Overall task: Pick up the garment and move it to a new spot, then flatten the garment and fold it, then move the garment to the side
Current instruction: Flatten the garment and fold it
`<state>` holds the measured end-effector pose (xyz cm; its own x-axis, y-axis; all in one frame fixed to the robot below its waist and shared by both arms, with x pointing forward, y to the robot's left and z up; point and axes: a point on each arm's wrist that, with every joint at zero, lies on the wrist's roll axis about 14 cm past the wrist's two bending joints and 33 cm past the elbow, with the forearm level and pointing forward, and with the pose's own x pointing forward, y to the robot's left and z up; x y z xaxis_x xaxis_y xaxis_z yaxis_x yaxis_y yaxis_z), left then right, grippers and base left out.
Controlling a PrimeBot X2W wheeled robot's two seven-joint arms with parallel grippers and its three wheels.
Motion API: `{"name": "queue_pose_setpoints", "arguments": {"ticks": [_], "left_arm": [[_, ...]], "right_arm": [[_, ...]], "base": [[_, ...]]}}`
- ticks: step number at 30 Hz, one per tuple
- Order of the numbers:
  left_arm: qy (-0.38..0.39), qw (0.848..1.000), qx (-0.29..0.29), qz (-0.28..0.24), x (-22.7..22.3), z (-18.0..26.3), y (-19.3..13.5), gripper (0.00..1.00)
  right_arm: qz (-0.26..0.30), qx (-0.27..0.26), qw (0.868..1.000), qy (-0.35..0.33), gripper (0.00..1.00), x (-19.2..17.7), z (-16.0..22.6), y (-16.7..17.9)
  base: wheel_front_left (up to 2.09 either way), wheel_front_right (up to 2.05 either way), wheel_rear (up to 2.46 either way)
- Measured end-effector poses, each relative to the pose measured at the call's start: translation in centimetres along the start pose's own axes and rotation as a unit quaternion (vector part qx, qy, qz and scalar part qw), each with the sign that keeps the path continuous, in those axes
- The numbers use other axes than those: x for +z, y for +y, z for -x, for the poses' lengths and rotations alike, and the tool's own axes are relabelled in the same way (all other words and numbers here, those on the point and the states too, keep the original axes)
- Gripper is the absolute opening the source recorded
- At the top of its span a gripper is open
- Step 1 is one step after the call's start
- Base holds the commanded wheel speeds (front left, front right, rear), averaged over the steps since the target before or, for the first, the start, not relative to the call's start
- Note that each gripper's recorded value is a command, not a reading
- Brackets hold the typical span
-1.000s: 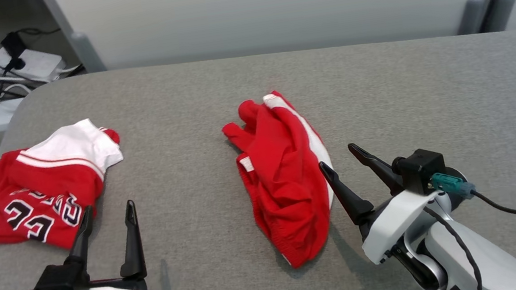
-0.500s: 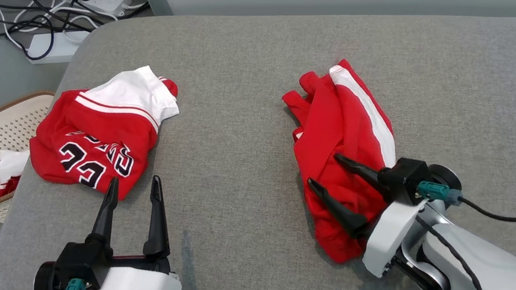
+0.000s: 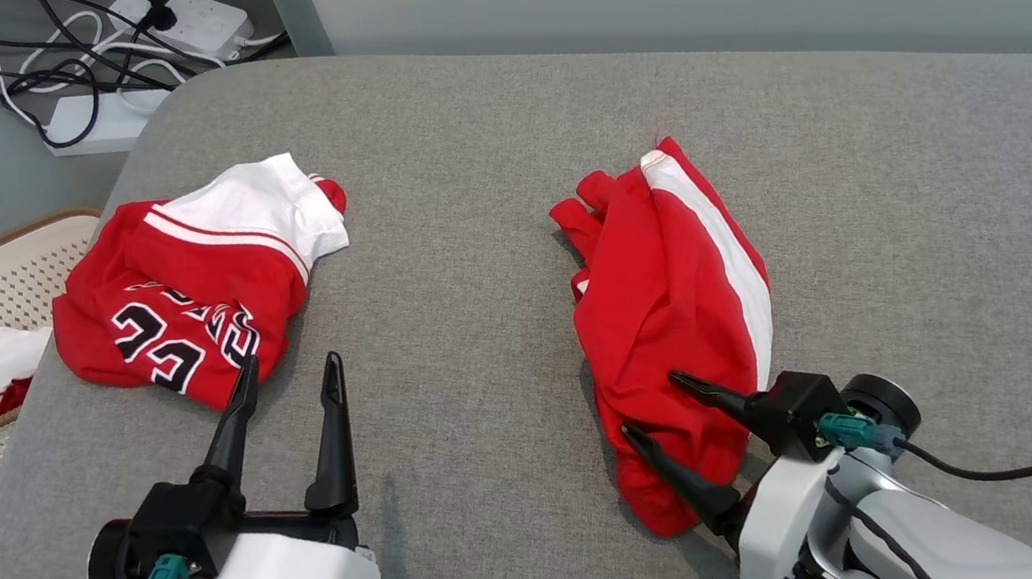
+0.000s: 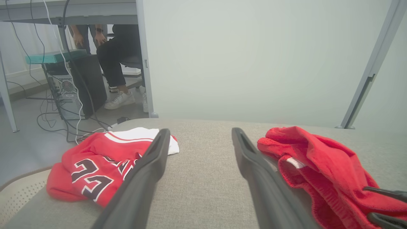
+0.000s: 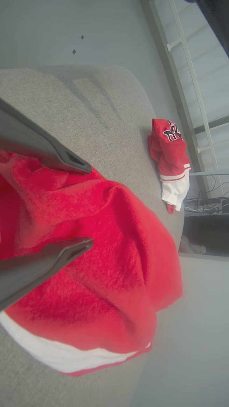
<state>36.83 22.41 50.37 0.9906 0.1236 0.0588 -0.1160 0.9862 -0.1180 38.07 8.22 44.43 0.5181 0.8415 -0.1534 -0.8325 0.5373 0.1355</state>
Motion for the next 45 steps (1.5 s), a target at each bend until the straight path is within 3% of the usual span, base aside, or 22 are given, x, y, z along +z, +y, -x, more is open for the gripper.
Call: {"name": "queue_pose_setpoints", "arguments": {"ticks": [10,11,12,13,14,23,28,31,34,40,41,42,45], "left_arm": [[-0.001,1.000,-0.028,0.010,0.1,0.3,-1.9,1.00],[-0.001,0.999,-0.031,0.013,0.1,0.3,-2.0,1.00],[0.000,0.999,-0.032,0.015,0.0,0.4,-2.1,1.00],[0.001,0.999,-0.033,0.017,0.0,0.5,-2.2,1.00],[0.001,0.999,-0.033,0.017,0.0,0.6,-2.2,1.00],[0.000,0.999,-0.035,0.021,0.1,0.8,-2.4,1.00],[0.002,0.999,-0.039,0.023,0.0,0.7,-2.6,1.00],[0.005,0.999,-0.041,0.026,-0.3,0.7,-2.8,1.00],[0.008,0.999,-0.046,0.026,-0.5,0.6,-3.1,1.00],[0.021,0.997,-0.063,0.035,-1.4,0.2,-4.4,1.00],[0.024,0.997,-0.066,0.036,-1.5,0.2,-4.6,1.00],[0.027,0.997,-0.070,0.036,-1.7,0.1,-4.9,1.00],[0.033,0.995,-0.083,0.037,-2.1,0.0,-5.8,1.00]], "right_arm": [[0.016,-0.007,0.999,0.047,1.00,-2.5,1.1,-0.2],[0.014,-0.005,0.999,0.049,0.87,-2.6,0.9,0.1],[0.011,-0.004,0.999,0.051,0.13,-2.7,0.8,0.3],[0.013,-0.001,0.999,0.053,0.13,-2.8,0.7,0.5],[0.014,0.004,0.999,0.052,0.00,-2.6,0.5,0.9],[-0.010,0.052,0.995,-0.086,0.00,7.3,-2.3,3.7],[-0.034,0.092,0.979,-0.178,0.00,14.1,-2.5,6.0],[-0.046,0.075,0.970,-0.228,0.00,17.7,-2.1,4.3],[-0.039,0.018,0.974,-0.221,0.00,17.3,-1.5,-0.1],[-0.035,-0.099,0.988,-0.111,0.00,9.5,0.3,-8.4],[-0.039,-0.115,0.988,-0.091,0.33,8.1,0.7,-9.4],[-0.042,-0.132,0.988,-0.071,1.00,6.7,1.2,-10.4],[-0.044,-0.179,0.982,-0.039,1.00,4.4,2.9,-13.2]], "base": [[0.00,0.00,0.00],[0.00,0.00,0.00],[0.00,0.00,0.00],[0.00,0.00,0.00],[0.00,0.00,0.00],[0.00,0.00,0.00],[0.00,0.00,0.00],[0.00,0.00,0.00],[0.00,0.00,0.00],[0.00,0.00,0.00],[0.00,0.00,0.00],[0.00,0.00,0.00],[0.00,0.00,0.00]]}}
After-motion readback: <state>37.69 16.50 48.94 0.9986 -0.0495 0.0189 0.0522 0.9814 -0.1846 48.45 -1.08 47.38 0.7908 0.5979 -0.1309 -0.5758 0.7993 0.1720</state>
